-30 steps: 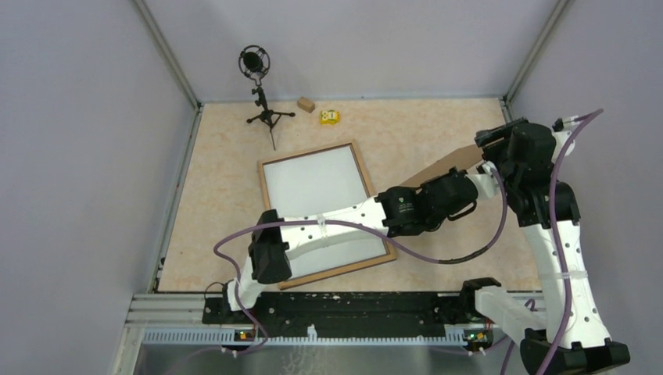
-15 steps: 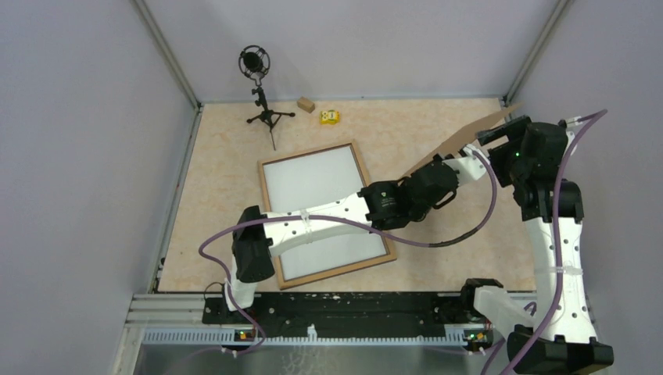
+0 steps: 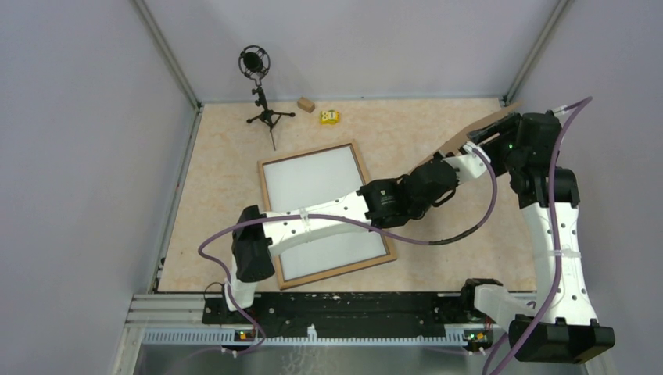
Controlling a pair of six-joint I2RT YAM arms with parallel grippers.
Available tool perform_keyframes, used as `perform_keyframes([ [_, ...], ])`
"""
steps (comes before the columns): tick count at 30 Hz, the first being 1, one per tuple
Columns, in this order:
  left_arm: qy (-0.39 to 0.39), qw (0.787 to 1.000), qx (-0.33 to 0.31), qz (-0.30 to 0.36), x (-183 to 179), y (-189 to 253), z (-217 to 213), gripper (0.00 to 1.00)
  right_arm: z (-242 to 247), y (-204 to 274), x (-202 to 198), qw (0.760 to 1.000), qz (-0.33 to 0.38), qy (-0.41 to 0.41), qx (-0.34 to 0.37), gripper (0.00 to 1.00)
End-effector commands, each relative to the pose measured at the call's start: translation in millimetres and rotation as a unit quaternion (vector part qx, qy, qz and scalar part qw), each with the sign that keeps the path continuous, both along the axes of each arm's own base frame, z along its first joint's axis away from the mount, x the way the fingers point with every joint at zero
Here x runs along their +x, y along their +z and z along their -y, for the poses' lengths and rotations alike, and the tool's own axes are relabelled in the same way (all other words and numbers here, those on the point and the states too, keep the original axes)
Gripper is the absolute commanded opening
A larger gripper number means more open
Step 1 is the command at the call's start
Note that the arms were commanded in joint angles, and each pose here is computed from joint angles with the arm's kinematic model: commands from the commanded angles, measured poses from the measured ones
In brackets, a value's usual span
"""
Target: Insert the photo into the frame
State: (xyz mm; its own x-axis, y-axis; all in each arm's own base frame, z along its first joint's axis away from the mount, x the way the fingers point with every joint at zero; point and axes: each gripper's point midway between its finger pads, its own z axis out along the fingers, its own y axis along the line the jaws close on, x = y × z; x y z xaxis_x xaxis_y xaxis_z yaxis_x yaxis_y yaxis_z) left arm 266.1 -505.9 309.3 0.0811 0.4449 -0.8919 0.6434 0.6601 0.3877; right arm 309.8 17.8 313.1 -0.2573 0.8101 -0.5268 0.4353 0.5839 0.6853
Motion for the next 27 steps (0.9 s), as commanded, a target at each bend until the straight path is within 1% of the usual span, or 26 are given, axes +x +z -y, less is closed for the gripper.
perform_keyframes([
  [1,-0.005,0.995,-0.1,0.028,1,65,10,0.0,2,4,4,1.0,0.011,-0.02,-0.007,0.61],
  [5,-0.014,0.995,-0.095,0.024,-1,59,15,0.0,4,-2,7,1.0,0.004,-0.031,-0.003,0.54],
  [8,-0.02,0.995,-0.092,0.024,-2,58,17,0.0,-2,-3,9,1.0,0.003,-0.027,-0.004,0.46],
  [13,-0.039,0.995,-0.091,0.016,-8,58,21,0.0,-1,-7,12,0.999,0.0,-0.033,-0.005,0.28],
  [14,-0.042,0.995,-0.093,0.011,-10,58,21,0.05,1,-8,11,0.999,-0.001,-0.039,-0.006,0.24],
  [15,-0.05,0.994,-0.096,0.006,-13,61,21,0.15,2,-8,10,0.999,0.0,-0.042,-0.006,0.19],
  [17,-0.064,0.993,-0.102,-0.009,-21,64,20,0.47,5,-6,8,0.999,0.006,-0.051,-0.006,0.07],
  [18,-0.071,0.991,-0.109,-0.019,-25,67,18,0.57,6,-4,6,0.998,0.01,-0.057,-0.006,0.02],
  [19,-0.081,0.99,-0.114,-0.03,-31,70,16,0.62,9,-2,5,0.998,0.014,-0.063,-0.008,0.0],
  [23,-0.125,0.979,-0.143,-0.078,-59,94,-1,0.82,12,13,5,0.998,0.034,-0.057,-0.023,0.0],
  [24,-0.134,0.976,-0.146,-0.088,-65,99,-7,0.94,13,19,7,0.997,0.041,-0.05,-0.03,0.0],
  [25,-0.141,0.974,-0.15,-0.094,-70,106,-16,0.98,13,22,8,0.997,0.046,-0.043,-0.037,0.0],
  [27,-0.143,0.973,-0.152,-0.101,-77,117,-36,0.99,17,32,11,0.996,0.063,-0.024,-0.06,0.0],
])
